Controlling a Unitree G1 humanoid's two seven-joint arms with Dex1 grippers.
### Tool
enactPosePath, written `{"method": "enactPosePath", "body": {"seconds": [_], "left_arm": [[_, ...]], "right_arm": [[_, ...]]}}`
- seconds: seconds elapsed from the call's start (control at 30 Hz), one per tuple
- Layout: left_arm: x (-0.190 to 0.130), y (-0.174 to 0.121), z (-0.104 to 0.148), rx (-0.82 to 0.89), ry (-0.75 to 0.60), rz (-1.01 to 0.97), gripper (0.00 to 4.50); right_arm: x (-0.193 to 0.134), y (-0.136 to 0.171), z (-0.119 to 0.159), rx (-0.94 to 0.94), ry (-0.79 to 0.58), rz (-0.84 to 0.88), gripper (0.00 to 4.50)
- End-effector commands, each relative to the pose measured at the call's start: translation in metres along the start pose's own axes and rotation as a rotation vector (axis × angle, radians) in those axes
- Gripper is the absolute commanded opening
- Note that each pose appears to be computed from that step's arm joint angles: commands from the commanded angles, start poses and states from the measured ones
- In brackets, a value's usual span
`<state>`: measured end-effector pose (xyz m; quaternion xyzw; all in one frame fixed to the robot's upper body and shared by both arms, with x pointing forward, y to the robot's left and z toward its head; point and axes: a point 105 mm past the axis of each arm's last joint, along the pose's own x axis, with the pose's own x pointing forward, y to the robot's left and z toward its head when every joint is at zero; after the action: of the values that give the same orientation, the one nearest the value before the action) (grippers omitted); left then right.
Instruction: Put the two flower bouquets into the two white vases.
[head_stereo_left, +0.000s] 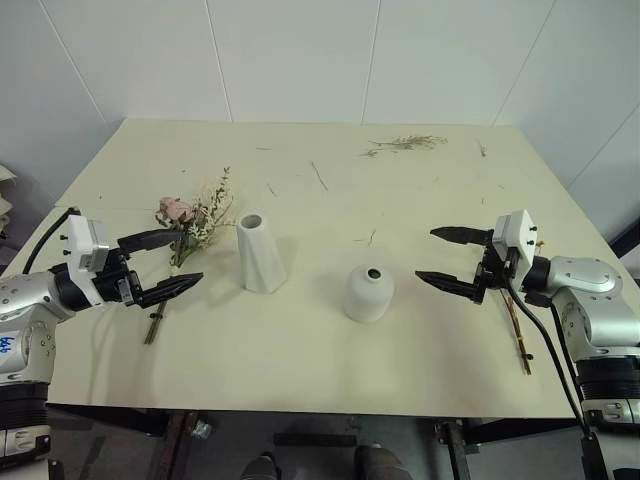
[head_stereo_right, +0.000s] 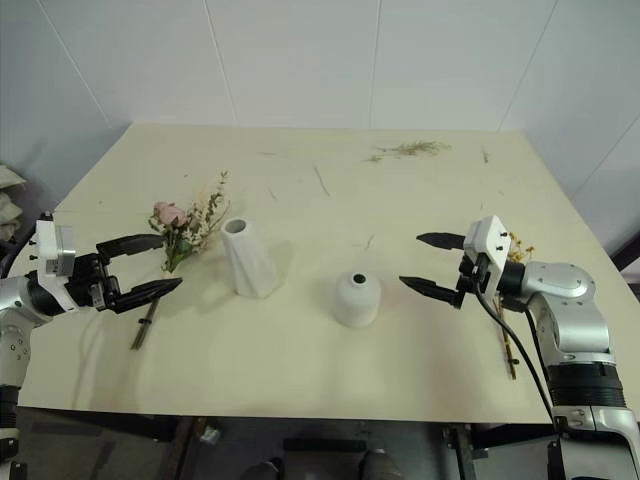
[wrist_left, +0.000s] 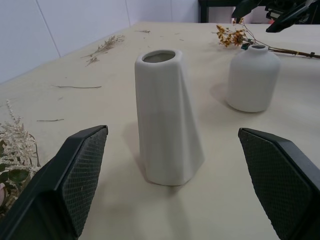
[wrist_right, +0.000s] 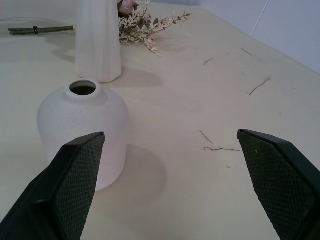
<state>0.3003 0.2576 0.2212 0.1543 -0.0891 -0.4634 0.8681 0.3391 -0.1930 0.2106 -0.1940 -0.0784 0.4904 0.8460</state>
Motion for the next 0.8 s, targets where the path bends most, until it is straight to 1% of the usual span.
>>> {"method": "enactPosePath", "body": {"seconds": [0.03,0.17,0.23,0.3,0.37,0.4,0.47,0.53,0.57,0.6,0.7,0.8], "left_arm": [[-0.006,0.003,0.006,0.034,-0.007,0.019,4.46],[-0.008,0.003,0.007,0.038,-0.009,0.033,4.46],[-0.01,0.004,0.009,0.04,-0.007,0.042,4.46],[-0.018,0.012,0.005,0.048,0.065,0.104,4.46],[-0.029,0.018,-0.002,0.043,0.162,0.159,4.46],[-0.032,0.019,-0.004,0.036,0.19,0.171,4.46],[-0.037,0.027,-0.01,-0.016,0.258,0.237,4.46],[-0.044,0.038,-0.021,-0.078,0.379,0.316,4.46],[-0.046,0.042,-0.023,-0.092,0.414,0.342,4.46],[-0.045,0.044,-0.024,-0.13,0.438,0.361,4.46],[-0.036,0.046,-0.026,-0.216,0.482,0.39,4.46],[-0.028,0.042,-0.033,-0.309,0.572,0.405,4.46]], "right_arm": [[-0.003,-0.007,0.013,-0.042,-0.031,-0.025,4.5],[-0.001,-0.011,0.014,-0.05,-0.038,-0.033,4.5],[0.001,-0.014,0.022,-0.061,-0.052,-0.031,4.5],[0.004,-0.018,0.035,-0.068,-0.072,-0.001,4.5],[0.009,-0.016,0.045,-0.072,-0.088,0.047,4.5],[0.011,-0.014,0.047,-0.072,-0.092,0.064,4.5],[0.012,-0.013,0.052,-0.084,-0.091,0.104,4.5],[0.011,-0.011,0.061,-0.096,-0.114,0.159,4.5],[0.011,-0.01,0.064,-0.102,-0.124,0.181,4.5],[0.01,-0.008,0.065,-0.11,-0.122,0.202,4.5],[0.006,-0.004,0.072,-0.121,-0.174,0.24,4.5],[0.001,0.001,0.071,-0.072,-0.137,0.287,4.5]]}}
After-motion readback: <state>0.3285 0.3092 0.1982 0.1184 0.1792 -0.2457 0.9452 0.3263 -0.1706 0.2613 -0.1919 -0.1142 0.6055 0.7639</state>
